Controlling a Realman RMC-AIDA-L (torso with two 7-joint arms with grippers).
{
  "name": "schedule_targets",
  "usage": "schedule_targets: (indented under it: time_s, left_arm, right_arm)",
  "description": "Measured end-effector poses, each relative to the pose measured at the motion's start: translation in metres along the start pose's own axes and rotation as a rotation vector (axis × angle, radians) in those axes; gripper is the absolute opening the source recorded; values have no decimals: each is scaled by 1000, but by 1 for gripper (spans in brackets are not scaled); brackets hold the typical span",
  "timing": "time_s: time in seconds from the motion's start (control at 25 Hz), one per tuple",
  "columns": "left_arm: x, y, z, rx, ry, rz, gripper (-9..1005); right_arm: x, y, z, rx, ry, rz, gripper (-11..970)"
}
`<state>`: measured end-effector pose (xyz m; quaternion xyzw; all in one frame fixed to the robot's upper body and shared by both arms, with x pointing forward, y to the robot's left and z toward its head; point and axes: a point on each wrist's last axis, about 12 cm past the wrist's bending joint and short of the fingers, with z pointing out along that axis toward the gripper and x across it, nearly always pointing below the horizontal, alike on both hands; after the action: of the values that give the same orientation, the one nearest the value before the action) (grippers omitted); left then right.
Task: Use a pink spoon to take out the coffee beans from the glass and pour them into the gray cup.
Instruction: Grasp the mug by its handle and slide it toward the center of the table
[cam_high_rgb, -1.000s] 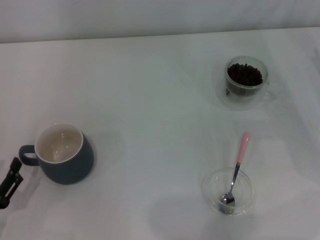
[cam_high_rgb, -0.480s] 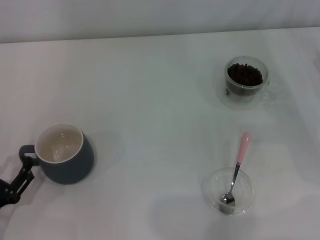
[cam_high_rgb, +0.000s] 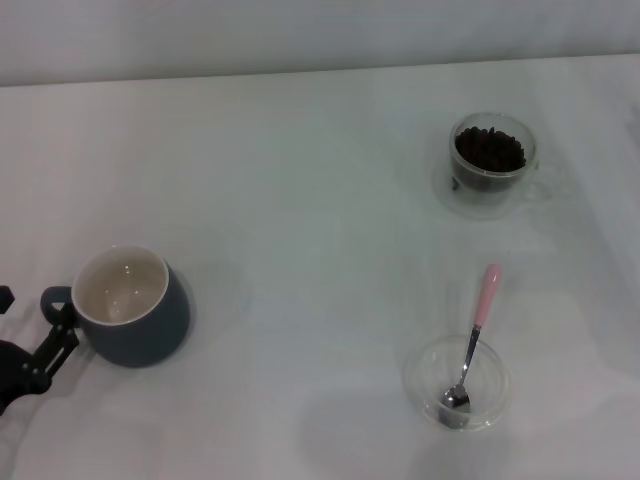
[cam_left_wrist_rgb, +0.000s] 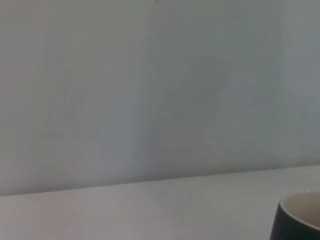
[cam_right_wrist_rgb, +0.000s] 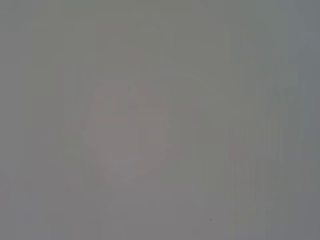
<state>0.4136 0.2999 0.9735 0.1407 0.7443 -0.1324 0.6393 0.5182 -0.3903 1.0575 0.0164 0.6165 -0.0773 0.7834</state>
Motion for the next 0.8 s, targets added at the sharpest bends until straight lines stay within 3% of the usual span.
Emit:
schedule_targets:
  time_s: [0.6, 0.8]
  left_arm:
    - [1, 2, 14, 21, 46, 18, 485]
    - [0, 3, 15, 23, 46, 28, 480]
  right_arm:
    - [2, -1, -7, 8, 8, 8, 870]
    - [3, -1, -8, 9, 10, 9, 870]
